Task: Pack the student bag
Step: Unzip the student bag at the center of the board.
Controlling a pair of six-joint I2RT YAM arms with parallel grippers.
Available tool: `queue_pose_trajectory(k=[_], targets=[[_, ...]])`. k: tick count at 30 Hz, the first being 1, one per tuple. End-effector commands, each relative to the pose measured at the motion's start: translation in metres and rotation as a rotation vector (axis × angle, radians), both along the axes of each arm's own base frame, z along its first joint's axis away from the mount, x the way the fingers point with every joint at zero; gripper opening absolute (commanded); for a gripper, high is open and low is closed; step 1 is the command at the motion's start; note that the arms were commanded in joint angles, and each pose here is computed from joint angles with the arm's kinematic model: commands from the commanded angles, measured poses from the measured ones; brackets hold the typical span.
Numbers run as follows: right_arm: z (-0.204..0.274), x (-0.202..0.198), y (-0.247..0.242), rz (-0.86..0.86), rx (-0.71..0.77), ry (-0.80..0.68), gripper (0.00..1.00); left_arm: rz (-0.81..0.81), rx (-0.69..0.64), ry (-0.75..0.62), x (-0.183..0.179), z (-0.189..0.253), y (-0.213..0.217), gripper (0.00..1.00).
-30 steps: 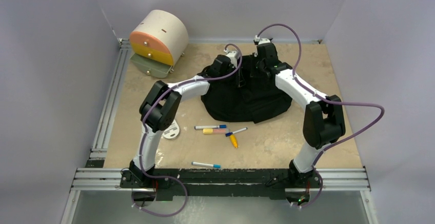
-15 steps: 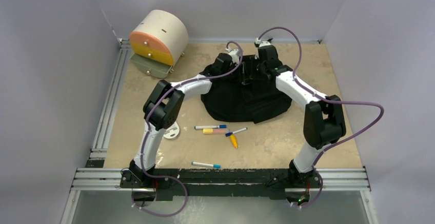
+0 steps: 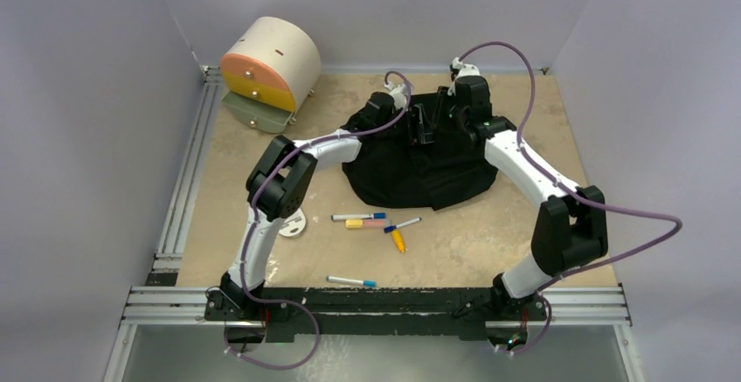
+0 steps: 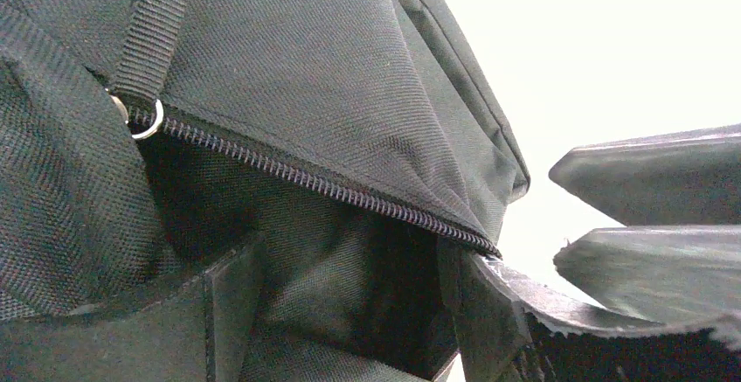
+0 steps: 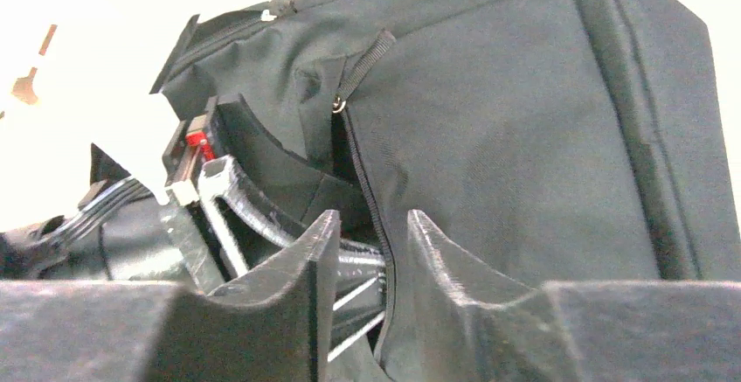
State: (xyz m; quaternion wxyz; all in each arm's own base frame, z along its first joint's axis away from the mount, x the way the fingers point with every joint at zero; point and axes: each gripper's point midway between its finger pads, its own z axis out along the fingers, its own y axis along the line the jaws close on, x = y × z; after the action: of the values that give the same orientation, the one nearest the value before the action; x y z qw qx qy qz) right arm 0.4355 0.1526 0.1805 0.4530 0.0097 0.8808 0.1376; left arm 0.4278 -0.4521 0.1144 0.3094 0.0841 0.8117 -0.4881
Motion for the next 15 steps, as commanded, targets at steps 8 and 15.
queue_pose_trajectory(k=[8, 15], targets=[[0.044, -0.015, -0.025, -0.118, 0.054, -0.156, 0.48, -0.024, -0.113, -0.039, -0.006, 0.039, -0.001, 0.76], [0.036, -0.017, -0.029, -0.132, 0.037, -0.139, 0.50, -0.039, -0.122, -0.019, -0.008, 0.044, 0.001, 0.78]])
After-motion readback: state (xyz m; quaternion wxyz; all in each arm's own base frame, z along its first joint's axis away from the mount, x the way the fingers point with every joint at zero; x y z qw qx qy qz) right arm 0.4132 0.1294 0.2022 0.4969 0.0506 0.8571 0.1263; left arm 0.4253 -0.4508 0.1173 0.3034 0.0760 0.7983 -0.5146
